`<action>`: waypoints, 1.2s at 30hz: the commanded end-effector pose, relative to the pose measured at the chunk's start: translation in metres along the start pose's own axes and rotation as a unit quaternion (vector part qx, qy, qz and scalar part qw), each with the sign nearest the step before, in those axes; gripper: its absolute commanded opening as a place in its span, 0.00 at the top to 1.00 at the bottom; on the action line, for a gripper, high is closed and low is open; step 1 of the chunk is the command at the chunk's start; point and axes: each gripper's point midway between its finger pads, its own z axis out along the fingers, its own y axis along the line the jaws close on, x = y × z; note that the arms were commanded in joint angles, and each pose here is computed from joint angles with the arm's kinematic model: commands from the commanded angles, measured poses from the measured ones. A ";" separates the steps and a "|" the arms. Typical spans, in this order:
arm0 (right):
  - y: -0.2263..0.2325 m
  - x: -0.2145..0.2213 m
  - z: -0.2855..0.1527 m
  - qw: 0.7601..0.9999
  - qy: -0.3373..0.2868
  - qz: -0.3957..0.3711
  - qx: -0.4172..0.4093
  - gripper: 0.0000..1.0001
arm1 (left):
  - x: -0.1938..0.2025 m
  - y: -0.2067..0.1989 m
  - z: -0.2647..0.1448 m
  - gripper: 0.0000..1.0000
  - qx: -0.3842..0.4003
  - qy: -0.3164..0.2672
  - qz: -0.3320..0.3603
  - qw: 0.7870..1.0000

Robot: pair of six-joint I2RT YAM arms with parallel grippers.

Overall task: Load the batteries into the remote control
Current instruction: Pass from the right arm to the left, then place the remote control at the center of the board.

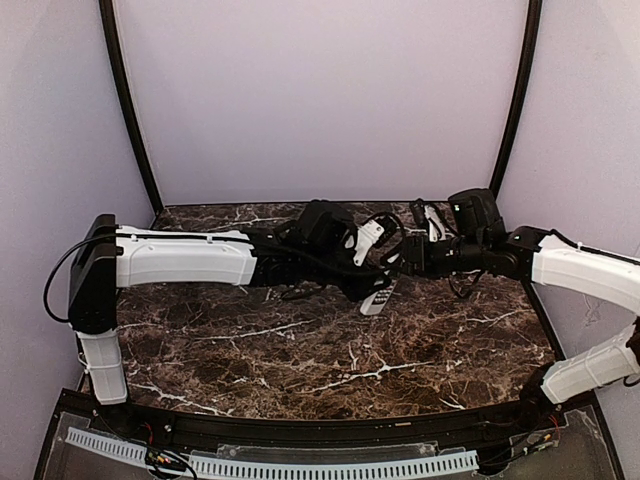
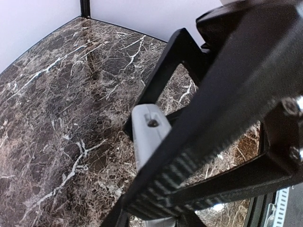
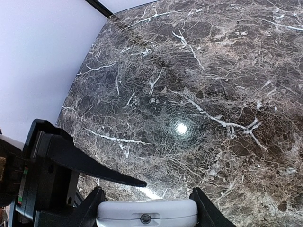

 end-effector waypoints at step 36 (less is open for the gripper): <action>-0.012 -0.003 -0.032 0.999 -0.025 -0.010 -0.029 0.01 | 0.082 0.115 -0.050 0.99 0.050 0.016 -0.334 0.941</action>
